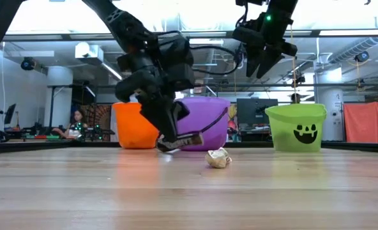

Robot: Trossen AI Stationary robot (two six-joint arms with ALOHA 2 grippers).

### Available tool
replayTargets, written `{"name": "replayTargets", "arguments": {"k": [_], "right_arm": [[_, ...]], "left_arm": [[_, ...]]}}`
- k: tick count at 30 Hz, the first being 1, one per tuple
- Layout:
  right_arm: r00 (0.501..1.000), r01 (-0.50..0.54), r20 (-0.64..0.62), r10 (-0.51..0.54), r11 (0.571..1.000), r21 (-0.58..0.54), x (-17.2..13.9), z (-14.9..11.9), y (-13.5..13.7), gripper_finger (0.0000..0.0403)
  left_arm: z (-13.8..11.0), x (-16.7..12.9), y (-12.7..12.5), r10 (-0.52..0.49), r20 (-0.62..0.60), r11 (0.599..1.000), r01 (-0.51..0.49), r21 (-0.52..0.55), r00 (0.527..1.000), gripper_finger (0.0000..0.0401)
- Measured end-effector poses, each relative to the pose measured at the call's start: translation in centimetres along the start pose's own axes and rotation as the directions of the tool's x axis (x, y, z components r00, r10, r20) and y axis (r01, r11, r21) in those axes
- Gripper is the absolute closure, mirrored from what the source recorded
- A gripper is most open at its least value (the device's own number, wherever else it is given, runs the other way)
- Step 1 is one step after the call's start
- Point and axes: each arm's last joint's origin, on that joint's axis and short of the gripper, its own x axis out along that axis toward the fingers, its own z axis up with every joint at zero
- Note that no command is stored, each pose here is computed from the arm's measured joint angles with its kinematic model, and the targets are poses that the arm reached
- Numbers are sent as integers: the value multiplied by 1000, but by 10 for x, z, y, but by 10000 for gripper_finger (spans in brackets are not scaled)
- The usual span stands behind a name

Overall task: Sort candy by brand, put in halloween buckets
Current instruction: Put the brown chocolate bar into the green bucket

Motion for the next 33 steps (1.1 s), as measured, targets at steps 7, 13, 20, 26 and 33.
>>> {"name": "replayTargets", "arguments": {"k": [7, 13, 20, 26, 33], "right_arm": [[990, -133, -64, 128, 987, -87, -7, -9, 13, 224], [880, -465, -169, 444, 731, -500, -32, -50, 68, 230], [871, -393, 4, 491, 702, -595, -29, -62, 88, 243], [803, -475, 14, 595, 655, -589, -20, -66, 94, 248], [778, -504, 27, 628, 649, -570, -14, -69, 96, 252]], "left_arm": [[5, -8, -3, -167, 97, 986, 168, -11, 981, 400], [13, -28, -6, -196, 181, 980, 200, -5, 964, 400], [23, -52, -9, -197, 279, 978, 210, -17, 940, 400], [34, -67, -12, -196, 369, 973, 226, -38, 908, 400], [43, -73, -13, -234, 444, 959, 281, -42, 865, 400]]}}
